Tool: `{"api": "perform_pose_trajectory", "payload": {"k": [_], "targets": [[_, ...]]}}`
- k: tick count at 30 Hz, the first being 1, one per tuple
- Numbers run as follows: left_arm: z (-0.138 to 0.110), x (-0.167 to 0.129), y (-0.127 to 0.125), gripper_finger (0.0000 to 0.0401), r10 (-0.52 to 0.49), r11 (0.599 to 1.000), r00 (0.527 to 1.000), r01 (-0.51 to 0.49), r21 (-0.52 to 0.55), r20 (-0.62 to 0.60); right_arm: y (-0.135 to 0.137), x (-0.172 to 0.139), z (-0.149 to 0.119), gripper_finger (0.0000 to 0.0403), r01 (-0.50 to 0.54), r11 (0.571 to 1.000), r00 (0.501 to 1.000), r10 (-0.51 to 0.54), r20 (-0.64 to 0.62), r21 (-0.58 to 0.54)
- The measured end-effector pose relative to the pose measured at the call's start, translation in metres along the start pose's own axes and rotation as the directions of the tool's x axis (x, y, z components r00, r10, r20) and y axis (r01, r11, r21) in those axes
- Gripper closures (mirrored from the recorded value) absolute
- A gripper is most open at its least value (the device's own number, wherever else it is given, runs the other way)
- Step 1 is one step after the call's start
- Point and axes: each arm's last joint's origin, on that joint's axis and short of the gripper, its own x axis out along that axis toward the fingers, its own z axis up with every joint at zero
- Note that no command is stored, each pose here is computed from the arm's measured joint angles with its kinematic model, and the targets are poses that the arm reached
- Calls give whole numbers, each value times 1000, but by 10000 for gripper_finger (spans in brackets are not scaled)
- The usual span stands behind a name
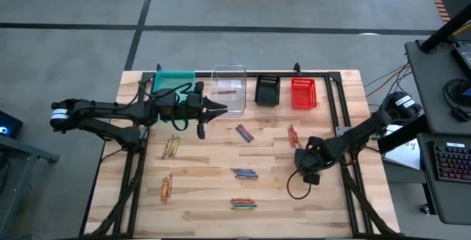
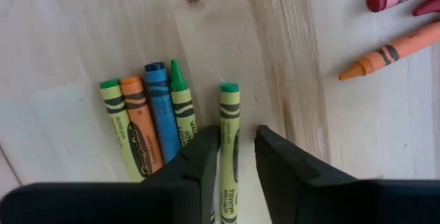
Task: Sort crayons
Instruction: Put the green crayon into the black bin
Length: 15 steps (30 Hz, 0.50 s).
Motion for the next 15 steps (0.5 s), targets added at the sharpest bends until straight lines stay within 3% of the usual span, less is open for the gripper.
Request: {"api": "perform_pose_trajectory", "payload": {"k": [6,15], "targets": [[0,0,0,362,0,1000,1000,0,0,0,-4,9,-4,384,-9,1000,1000,9,8,9],[0,0,0,362,2,1000,1000,-2,0,4,-6,-3,-2,393,-14,1000,999,13,34,24]]}}
